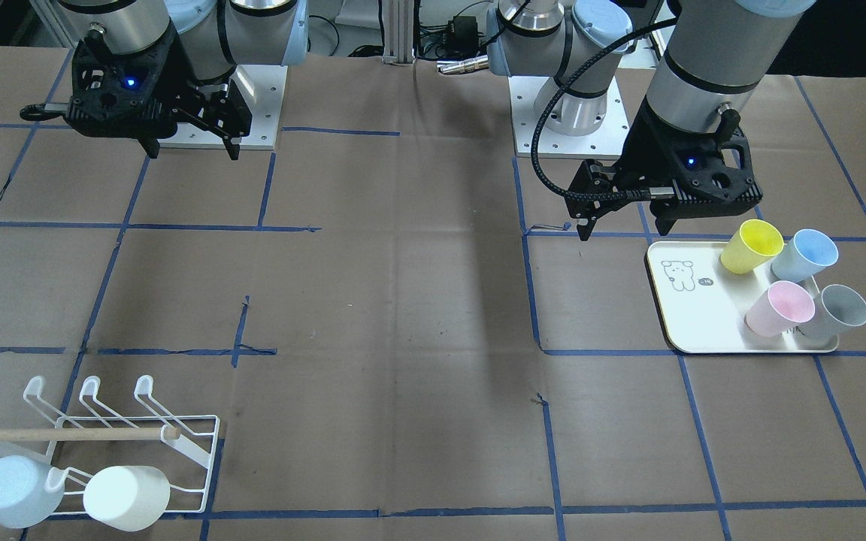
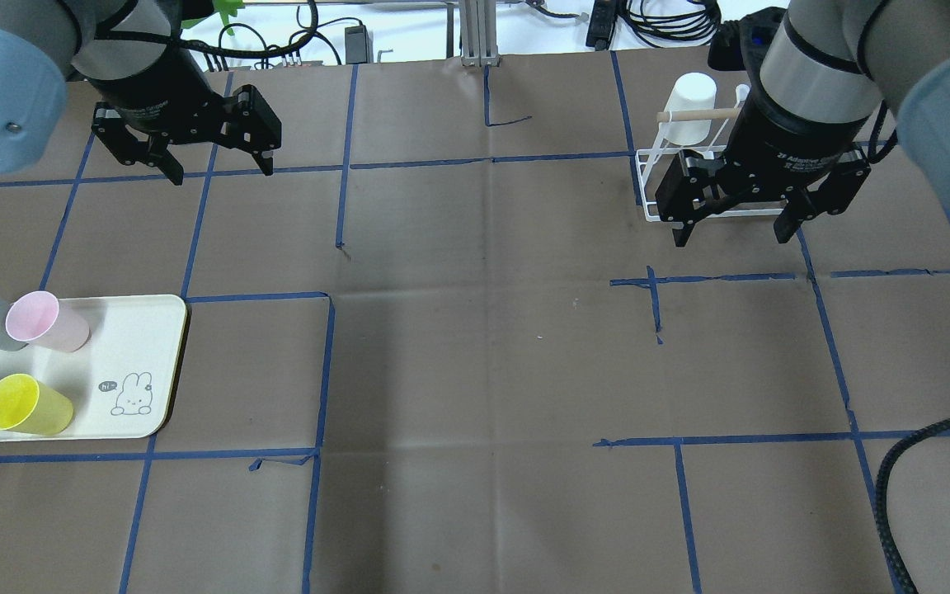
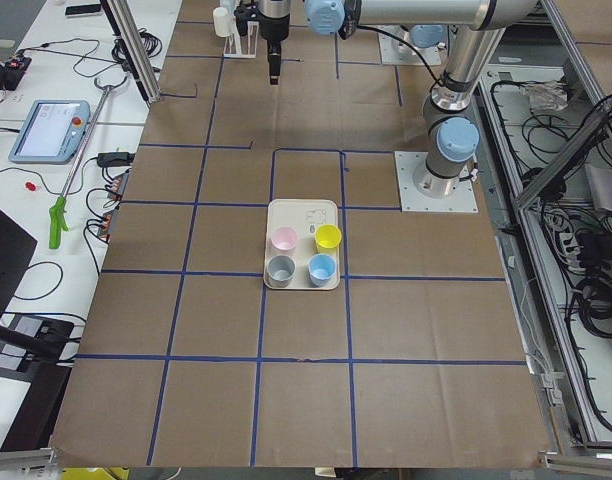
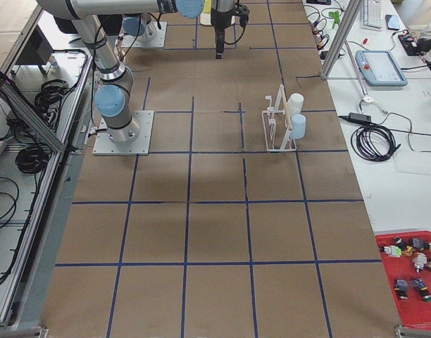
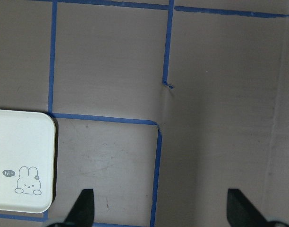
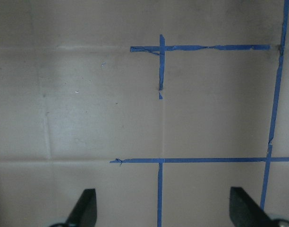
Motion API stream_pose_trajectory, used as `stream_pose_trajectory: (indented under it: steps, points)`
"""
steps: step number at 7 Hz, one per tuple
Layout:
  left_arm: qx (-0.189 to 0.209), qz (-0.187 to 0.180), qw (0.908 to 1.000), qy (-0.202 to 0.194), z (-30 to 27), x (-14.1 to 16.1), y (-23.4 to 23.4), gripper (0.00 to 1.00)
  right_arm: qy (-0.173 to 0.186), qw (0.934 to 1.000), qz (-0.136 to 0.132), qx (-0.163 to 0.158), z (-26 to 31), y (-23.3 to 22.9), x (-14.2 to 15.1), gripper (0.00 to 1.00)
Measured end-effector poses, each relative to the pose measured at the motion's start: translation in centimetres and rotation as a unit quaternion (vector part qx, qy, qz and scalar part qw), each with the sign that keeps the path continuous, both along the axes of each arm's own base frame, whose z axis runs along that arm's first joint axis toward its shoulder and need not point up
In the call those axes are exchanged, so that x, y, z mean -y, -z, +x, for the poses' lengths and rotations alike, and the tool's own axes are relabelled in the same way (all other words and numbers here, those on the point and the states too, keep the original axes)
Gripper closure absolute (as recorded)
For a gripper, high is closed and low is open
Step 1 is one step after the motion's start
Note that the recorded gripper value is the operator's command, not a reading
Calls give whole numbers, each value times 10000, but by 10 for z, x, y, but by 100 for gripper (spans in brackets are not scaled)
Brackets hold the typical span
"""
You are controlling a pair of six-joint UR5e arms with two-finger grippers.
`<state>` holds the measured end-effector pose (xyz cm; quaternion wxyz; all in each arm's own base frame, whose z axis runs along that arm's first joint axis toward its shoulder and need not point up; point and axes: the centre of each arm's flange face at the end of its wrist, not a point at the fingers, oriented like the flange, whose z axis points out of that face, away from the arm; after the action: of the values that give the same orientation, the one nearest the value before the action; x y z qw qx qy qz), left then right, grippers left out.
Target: Transfer IKEA cup to right arm and place on rack
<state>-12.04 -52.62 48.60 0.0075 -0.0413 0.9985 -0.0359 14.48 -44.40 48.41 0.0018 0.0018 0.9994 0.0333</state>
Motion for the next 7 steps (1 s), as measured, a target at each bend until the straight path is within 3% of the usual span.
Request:
stream_pose_trajectory:
  steps: [7]
  points:
    - [-3, 3, 10000, -8, 0, 1, 1, 1, 6, 10000, 19, -3, 0, 5, -10, 0]
